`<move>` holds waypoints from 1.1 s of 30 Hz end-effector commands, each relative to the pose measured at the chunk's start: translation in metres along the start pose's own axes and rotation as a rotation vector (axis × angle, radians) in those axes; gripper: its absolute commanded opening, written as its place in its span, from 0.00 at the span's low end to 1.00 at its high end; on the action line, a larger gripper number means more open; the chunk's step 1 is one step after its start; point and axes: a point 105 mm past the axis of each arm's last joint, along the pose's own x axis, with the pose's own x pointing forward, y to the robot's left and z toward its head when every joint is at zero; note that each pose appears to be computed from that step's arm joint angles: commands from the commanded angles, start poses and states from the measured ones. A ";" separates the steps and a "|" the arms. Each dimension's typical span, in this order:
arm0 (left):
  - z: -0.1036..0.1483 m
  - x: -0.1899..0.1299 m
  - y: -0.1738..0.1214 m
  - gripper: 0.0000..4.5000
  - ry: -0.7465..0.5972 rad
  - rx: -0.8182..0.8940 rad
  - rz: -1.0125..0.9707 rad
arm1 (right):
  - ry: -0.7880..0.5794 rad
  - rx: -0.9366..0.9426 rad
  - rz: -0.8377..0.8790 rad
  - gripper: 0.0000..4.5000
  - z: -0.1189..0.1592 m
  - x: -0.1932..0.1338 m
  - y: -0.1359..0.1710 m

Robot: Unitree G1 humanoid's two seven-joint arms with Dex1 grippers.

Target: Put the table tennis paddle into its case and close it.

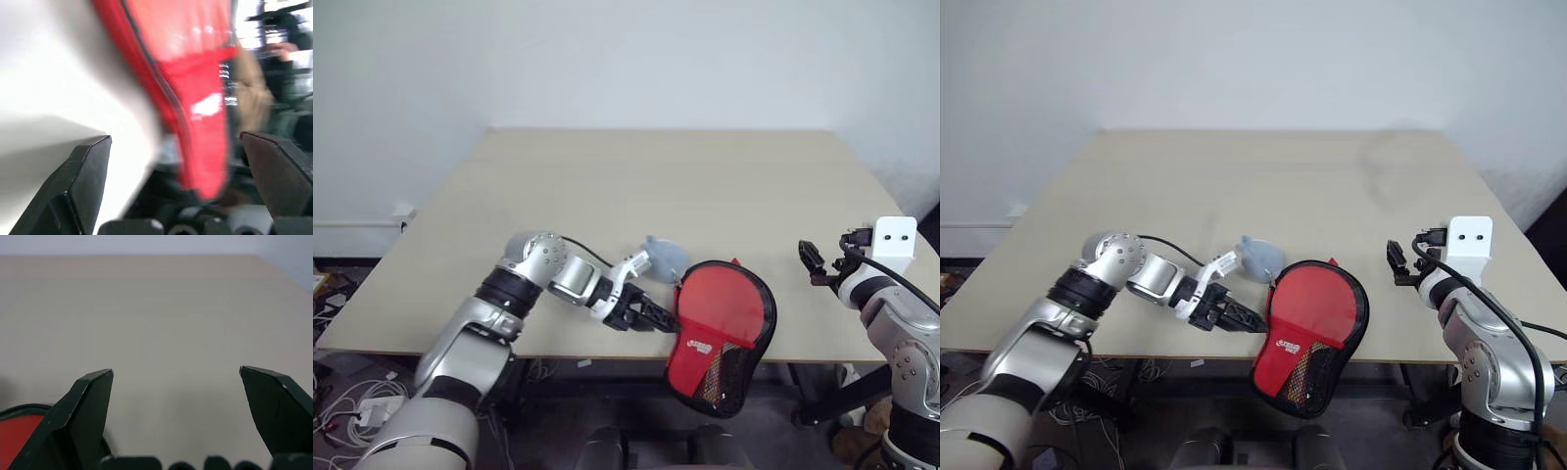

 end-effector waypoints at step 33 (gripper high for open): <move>-0.003 0.135 -0.025 0.99 0.011 0.786 -0.097 | 0.026 0.012 0.482 1.00 0.046 0.058 0.075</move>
